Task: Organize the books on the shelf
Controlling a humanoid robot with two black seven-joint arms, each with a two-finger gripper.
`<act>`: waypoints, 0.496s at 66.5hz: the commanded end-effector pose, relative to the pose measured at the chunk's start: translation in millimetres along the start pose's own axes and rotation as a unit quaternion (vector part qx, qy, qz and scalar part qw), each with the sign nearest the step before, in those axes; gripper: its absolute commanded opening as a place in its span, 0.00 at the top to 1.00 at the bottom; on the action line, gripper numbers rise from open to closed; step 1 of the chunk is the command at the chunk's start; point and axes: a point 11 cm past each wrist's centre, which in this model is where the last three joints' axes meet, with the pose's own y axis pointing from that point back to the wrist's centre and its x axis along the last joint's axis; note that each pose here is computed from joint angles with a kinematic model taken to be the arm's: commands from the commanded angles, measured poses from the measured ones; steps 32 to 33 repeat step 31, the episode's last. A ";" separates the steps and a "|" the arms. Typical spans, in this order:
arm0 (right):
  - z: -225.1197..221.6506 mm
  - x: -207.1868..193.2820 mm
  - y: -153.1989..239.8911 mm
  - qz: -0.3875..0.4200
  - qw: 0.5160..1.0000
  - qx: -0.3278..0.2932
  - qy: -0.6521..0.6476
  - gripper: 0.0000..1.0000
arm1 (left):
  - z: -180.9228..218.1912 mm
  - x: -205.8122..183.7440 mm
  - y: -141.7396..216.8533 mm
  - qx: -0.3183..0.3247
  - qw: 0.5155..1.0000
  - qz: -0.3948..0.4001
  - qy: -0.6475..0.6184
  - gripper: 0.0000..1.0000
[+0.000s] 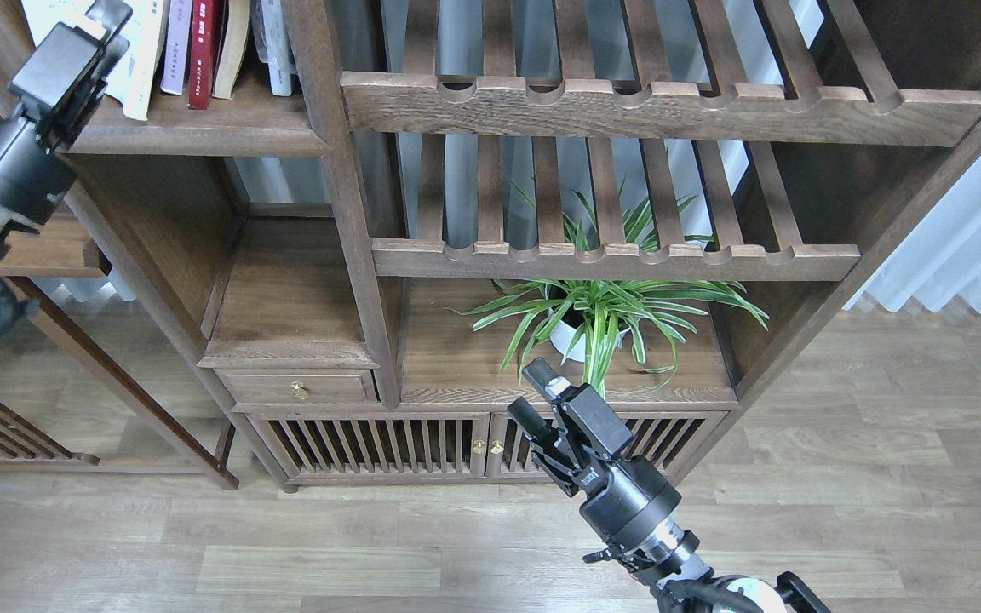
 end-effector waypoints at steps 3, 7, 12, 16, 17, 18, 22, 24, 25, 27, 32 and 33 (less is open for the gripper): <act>-0.5 -1.0 -1.5 -0.001 1.000 -0.002 0.003 0.00 | -18.2 9.2 15.5 0.033 0.999 0.020 0.004 0.22; -0.8 -1.6 -2.3 -0.002 1.000 -0.002 0.004 0.00 | -34.2 12.7 22.2 0.057 0.998 0.028 0.010 0.22; -1.4 -2.6 -3.6 -0.004 1.000 -0.003 0.006 0.00 | -48.5 18.7 29.3 0.074 0.996 0.039 0.018 0.22; -1.5 -2.8 -4.0 -0.004 1.000 -0.004 0.007 0.00 | -55.4 22.8 33.9 0.079 0.995 0.046 0.023 0.22; -1.5 -2.8 -4.0 -0.004 1.000 -0.004 0.007 0.00 | -57.8 23.6 35.5 0.082 0.995 0.048 0.025 0.22; -1.7 -3.2 -4.4 -0.005 1.000 -0.004 0.007 0.00 | -60.1 25.2 37.7 0.083 0.995 0.051 0.027 0.22; -1.7 -3.2 -4.4 -0.005 1.000 -0.004 0.007 0.00 | -67.6 31.5 46.5 0.088 0.993 0.064 0.036 0.22; -1.7 -3.0 -4.4 -0.004 1.000 -0.004 0.007 0.00 | -71.2 35.3 51.7 0.089 0.993 0.071 0.041 0.22; -1.9 -3.3 -4.8 -0.005 1.000 -0.004 0.008 0.00 | -72.7 36.9 53.7 0.089 0.992 0.074 0.044 0.22; -2.3 -3.5 -5.6 -0.004 1.000 -0.004 0.008 0.00 | -79.1 43.0 63.5 0.088 0.990 0.088 0.062 0.22; -3.8 -4.5 -7.6 -0.004 1.000 -0.005 0.010 0.00 | -81.8 45.8 68.1 0.088 0.989 0.094 0.068 0.21; -3.8 -4.5 -7.6 -0.004 1.000 -0.005 0.010 0.00 | -81.8 45.8 68.1 0.088 0.989 0.094 0.068 0.21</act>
